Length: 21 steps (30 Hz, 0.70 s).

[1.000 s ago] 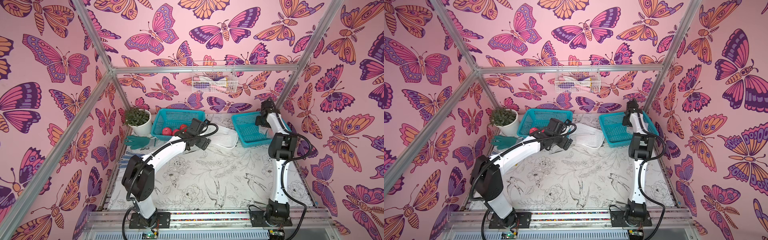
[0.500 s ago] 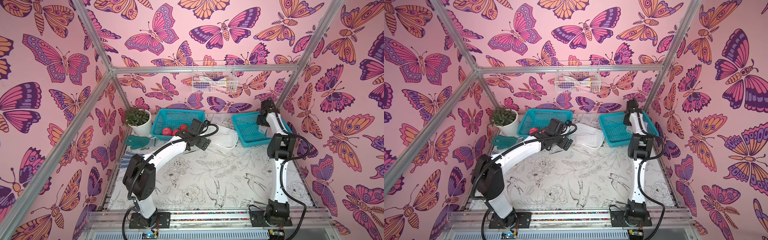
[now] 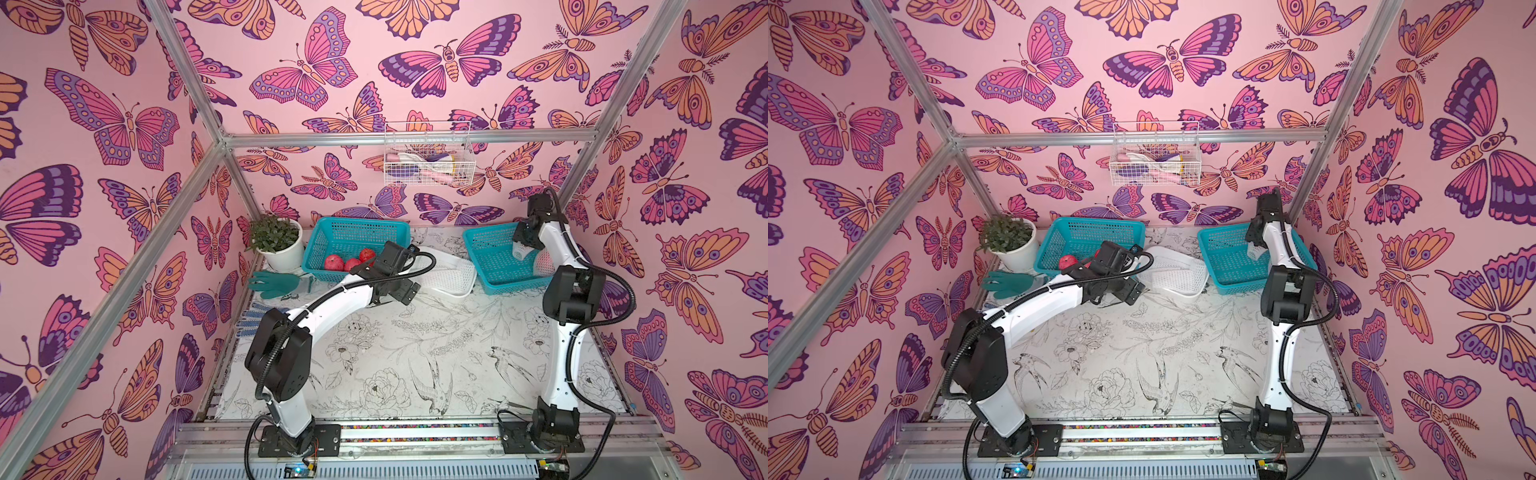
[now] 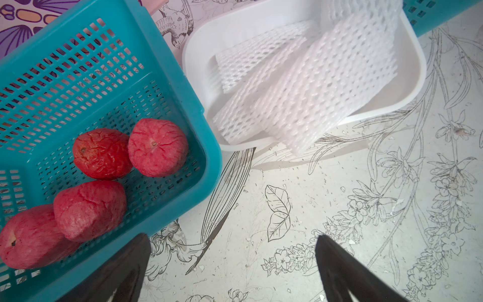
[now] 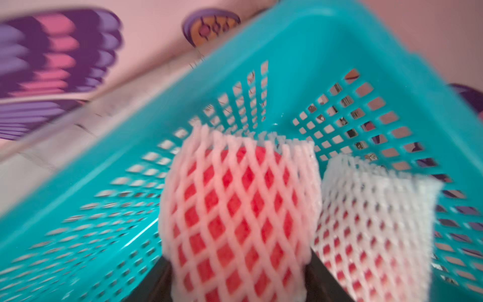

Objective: Remove foam nets from apples
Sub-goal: Adjust the apple in the basket.

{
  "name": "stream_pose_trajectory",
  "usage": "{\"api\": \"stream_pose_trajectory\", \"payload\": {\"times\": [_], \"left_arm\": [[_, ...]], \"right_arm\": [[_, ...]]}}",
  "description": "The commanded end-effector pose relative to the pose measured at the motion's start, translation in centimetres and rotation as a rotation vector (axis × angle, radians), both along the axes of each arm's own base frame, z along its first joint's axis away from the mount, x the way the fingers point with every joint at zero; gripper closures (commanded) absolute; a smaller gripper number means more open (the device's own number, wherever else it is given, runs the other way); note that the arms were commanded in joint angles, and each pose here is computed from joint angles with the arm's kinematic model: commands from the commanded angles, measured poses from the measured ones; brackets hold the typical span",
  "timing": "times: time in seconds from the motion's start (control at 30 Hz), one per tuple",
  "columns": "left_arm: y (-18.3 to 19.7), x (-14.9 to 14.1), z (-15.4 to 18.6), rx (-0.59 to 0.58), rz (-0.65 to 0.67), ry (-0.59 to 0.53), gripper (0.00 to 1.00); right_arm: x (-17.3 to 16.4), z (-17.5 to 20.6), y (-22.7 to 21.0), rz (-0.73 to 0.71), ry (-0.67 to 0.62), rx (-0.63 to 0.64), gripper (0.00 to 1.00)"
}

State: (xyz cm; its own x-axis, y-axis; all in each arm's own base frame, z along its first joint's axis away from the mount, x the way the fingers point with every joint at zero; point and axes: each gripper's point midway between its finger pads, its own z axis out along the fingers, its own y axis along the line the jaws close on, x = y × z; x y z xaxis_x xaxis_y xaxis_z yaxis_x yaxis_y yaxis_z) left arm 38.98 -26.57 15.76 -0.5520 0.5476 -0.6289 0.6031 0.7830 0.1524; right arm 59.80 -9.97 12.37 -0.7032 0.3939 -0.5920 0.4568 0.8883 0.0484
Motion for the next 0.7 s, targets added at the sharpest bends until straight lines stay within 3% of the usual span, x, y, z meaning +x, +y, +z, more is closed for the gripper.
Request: {"api": "stream_pose_trajectory", "payload": {"times": [0.0,0.4,0.67], "left_arm": [[-0.1,-0.4,1.9,-0.038,0.002,-0.043,0.0],[-2.8,-2.3,3.1,-0.058,-0.106,-0.071,0.0],[-4.3,-3.5,3.5,-0.074,-0.157,-0.073,0.0]], "right_arm": [[-0.5,2.8,1.3,0.009,-0.054,0.065,0.52],[-3.7,3.2,4.2,0.024,-0.051,0.163,0.52],[-5.3,1.1,5.7,0.037,0.034,0.192,0.47]]}}
